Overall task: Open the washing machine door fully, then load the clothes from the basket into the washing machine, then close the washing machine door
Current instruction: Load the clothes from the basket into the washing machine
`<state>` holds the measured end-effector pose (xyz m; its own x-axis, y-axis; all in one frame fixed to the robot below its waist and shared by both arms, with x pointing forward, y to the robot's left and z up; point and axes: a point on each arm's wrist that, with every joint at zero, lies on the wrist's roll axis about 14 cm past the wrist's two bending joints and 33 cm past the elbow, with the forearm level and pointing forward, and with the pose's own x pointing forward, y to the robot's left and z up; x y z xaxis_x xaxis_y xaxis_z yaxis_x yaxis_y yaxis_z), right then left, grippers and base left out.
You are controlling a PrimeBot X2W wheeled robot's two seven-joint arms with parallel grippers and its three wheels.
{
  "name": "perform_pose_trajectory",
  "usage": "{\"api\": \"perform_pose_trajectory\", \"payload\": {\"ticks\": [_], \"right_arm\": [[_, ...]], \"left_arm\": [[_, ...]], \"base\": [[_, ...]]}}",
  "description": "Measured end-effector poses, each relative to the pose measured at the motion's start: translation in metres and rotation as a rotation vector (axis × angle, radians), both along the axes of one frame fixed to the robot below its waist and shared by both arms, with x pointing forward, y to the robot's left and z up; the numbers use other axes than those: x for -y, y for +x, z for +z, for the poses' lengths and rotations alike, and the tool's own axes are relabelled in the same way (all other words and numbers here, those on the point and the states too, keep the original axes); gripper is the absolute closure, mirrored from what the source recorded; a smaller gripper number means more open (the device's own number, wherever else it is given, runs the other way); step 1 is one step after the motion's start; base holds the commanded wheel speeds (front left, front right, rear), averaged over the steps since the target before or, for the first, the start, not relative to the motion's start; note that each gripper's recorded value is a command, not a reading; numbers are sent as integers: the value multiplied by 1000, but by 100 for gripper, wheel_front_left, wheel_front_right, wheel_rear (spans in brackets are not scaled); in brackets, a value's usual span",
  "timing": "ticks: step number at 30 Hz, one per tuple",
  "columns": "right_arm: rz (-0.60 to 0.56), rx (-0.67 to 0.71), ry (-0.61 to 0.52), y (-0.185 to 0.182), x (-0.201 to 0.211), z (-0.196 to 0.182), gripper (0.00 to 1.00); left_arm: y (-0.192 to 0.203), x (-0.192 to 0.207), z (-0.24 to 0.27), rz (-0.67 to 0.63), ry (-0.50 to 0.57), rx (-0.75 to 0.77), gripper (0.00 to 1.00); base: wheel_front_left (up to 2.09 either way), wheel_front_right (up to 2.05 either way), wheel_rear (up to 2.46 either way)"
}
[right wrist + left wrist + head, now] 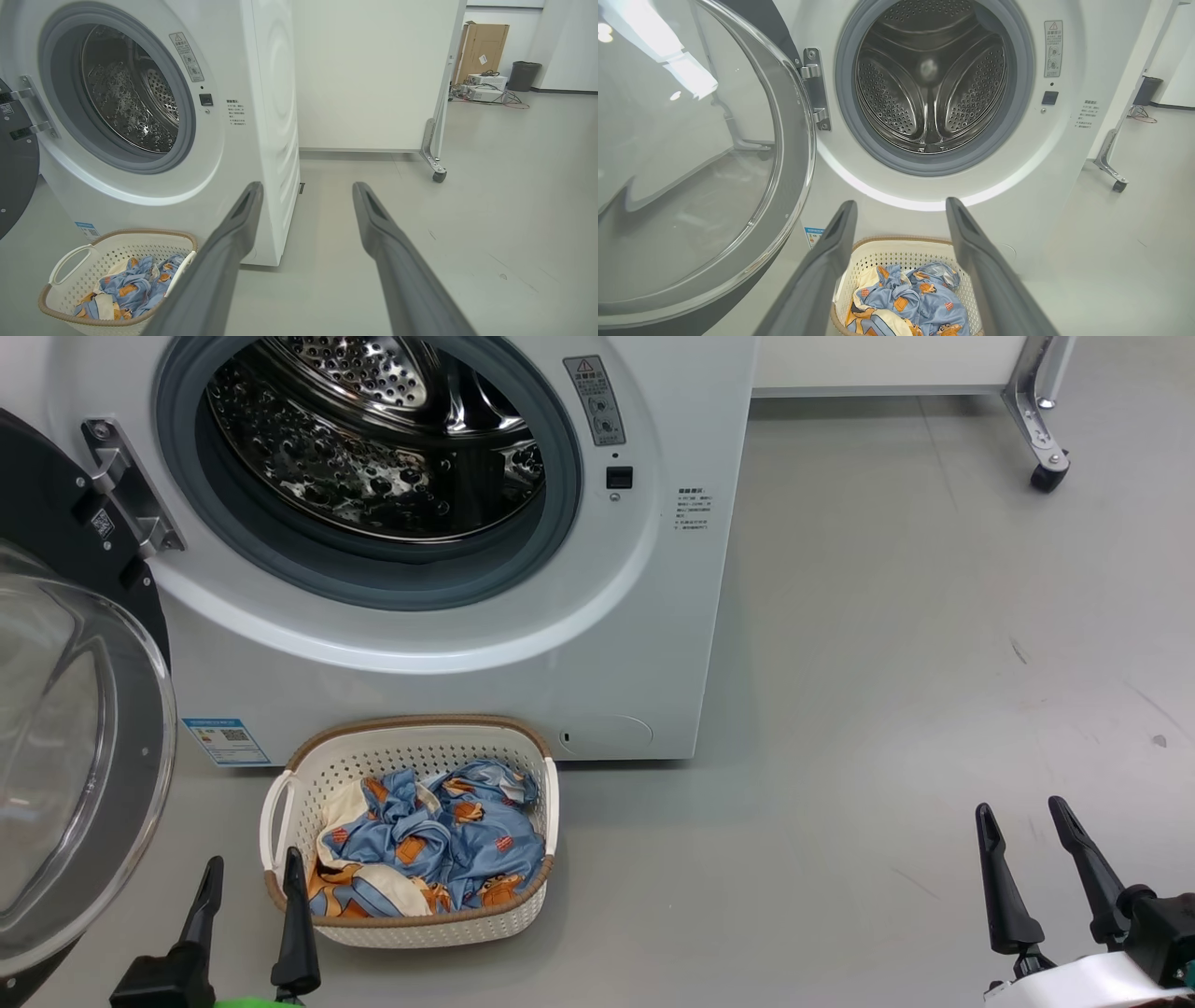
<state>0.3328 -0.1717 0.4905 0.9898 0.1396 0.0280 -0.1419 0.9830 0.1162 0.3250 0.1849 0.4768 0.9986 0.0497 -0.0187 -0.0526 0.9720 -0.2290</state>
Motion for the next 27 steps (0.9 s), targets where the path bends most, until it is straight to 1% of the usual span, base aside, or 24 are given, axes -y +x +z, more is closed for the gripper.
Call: {"api": "perform_pose_trajectory", "payload": {"ticks": [7,13,19,27], "right_arm": [[2,-4,0,1,-1,-1,0],[3,-3,0,3,-1,-1,0],[3,-3,0,3,-1,-1,0],[3,-4,2,3,-1,-1,0]], "left_arm": [[1,4,2,-13,0,6,0],[1,4,1,-14,0,4,0],[1,5,1,-17,0,3,0],[1,6,1,-20,-1,3,0]], "base": [[40,-121,81],[30,-80,50],[20,-41,21],[4,-5,0]]}}
